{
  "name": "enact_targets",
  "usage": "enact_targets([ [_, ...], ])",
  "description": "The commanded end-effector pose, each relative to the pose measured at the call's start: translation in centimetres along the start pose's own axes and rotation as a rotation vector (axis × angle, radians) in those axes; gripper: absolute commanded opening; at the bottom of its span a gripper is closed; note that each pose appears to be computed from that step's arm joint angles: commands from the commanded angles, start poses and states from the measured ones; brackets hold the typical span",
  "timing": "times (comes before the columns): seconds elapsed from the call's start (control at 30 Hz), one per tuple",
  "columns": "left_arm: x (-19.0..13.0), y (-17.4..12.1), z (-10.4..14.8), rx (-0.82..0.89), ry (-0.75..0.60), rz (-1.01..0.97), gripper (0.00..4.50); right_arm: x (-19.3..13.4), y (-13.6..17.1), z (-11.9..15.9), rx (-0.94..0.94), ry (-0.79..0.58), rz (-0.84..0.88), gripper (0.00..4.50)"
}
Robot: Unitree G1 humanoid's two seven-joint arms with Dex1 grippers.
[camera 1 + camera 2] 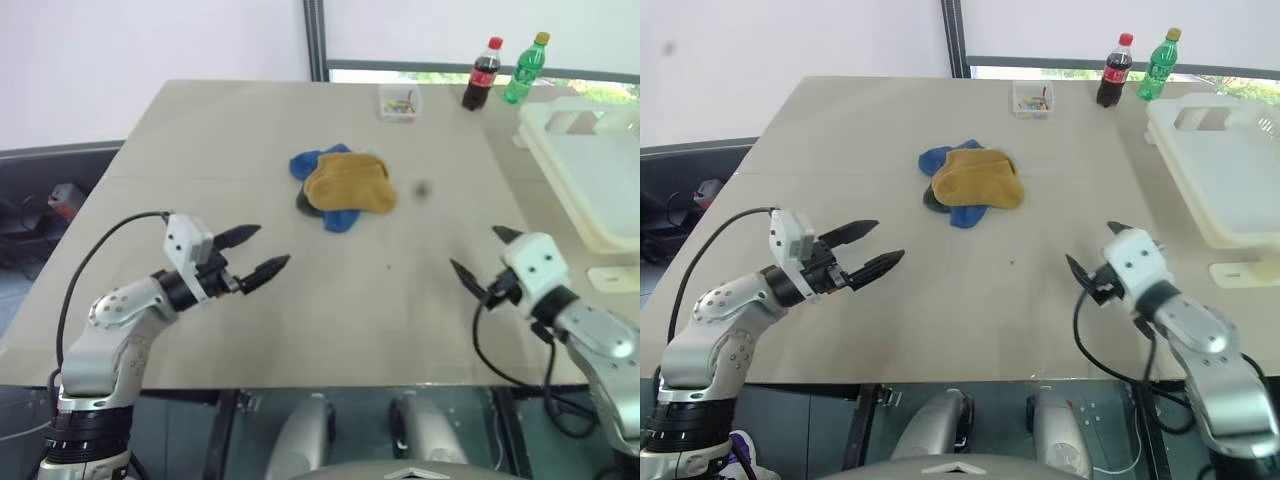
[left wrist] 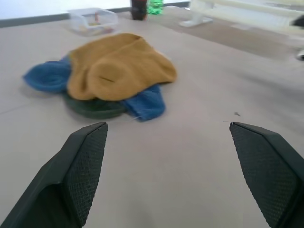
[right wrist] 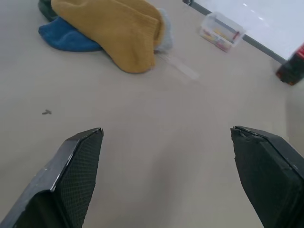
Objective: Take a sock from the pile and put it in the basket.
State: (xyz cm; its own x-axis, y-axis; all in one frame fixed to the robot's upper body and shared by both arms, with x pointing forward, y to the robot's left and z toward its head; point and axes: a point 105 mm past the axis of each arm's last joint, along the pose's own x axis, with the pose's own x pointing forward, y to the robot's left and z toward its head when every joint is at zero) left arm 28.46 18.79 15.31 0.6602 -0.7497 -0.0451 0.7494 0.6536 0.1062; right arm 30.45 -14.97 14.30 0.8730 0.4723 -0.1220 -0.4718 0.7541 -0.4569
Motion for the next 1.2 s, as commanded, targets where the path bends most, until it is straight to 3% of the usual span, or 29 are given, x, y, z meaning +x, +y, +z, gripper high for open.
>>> enact_targets([
  [0.03, 0.5, -1.0, 1.6, 0.052, -0.046, -0.071, 4.5, 4.7, 0.5, 0.2, -0.063, -0.025, 0.06, 3.43],
  [0.13, 0.7, -1.0, 1.8, 0.068, -0.04, -0.08, 4.5, 7.8, 1.0, 0.5, -0.113, -0.037, 0.106, 2.35],
  [0.37, -0.2, -1.0, 2.2, 0.082, -0.047, -0.043, 4.5, 13.4, 1.4, 1.2, -0.126, -0.052, 0.15, 2.35],
  [0.53, -0.9, -1.3, 2.4, 0.089, -0.053, 0.003, 4.5, 15.0, 1.9, 0.8, -0.125, -0.037, 0.169, 2.35],
  [0.63, -1.1, -1.3, 2.3, 0.088, -0.053, 0.02, 4.5, 15.4, 2.4, 0.6, -0.124, -0.033, 0.189, 1.56],
  [0.73, -1.3, -1.3, 2.2, 0.089, -0.051, 0.031, 4.5, 15.6, 2.7, 0.5, -0.132, -0.039, 0.199, 0.15],
  [0.77, -1.4, -1.3, 2.2, 0.088, -0.053, 0.034, 4.5, 15.6, 2.8, 0.5, -0.131, -0.044, 0.204, 0.03],
  [1.03, -1.2, -1.4, 2.1, 0.084, -0.057, 0.036, 4.5, 14.6, 2.9, 2.0, -0.125, -0.104, 0.238, 0.03],
  [1.2, -1.0, -1.3, 2.0, 0.079, -0.056, 0.026, 4.5, 11.6, 4.1, 2.7, -0.122, -0.098, 0.314, 0.03],
])
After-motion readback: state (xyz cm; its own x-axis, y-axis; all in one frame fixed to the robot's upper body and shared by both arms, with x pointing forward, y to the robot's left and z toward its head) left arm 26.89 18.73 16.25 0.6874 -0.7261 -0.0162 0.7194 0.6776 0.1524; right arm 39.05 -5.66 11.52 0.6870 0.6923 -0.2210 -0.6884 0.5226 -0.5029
